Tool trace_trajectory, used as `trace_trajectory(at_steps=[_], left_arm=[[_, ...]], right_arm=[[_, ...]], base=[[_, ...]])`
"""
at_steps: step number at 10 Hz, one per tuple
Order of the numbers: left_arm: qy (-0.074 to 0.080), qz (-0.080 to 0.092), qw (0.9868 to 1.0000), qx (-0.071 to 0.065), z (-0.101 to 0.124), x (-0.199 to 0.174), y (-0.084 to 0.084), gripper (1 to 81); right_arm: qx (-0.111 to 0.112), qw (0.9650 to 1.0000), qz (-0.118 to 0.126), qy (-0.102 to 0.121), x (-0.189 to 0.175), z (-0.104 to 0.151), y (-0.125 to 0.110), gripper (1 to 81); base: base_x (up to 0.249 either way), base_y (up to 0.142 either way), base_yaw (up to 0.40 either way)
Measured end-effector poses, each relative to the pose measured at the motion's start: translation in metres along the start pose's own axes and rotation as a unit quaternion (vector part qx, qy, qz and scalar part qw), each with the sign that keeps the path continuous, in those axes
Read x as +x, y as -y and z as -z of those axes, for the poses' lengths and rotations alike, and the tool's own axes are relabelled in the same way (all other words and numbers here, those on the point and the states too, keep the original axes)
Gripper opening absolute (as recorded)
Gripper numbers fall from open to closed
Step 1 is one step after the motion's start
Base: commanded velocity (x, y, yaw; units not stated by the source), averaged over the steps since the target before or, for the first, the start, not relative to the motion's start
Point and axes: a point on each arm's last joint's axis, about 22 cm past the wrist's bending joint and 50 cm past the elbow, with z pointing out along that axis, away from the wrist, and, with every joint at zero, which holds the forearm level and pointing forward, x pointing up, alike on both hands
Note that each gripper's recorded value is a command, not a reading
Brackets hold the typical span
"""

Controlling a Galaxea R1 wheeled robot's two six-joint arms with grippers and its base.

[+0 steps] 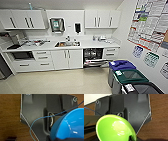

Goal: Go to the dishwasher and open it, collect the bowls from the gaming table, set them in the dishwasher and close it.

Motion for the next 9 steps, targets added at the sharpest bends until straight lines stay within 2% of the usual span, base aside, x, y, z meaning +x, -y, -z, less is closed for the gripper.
trace_trajectory(at_steps=[9], left_arm=[[0.004, 0.002, 1.0, -0.001, -0.0004, -0.009, -0.0004, 1.0]], right_arm=[[0.0, 1.0, 0.0, 0.005, -0.0066, -0.0001, -0.0003, 1.0]], base=[[0.12, 0.0, 0.0]])
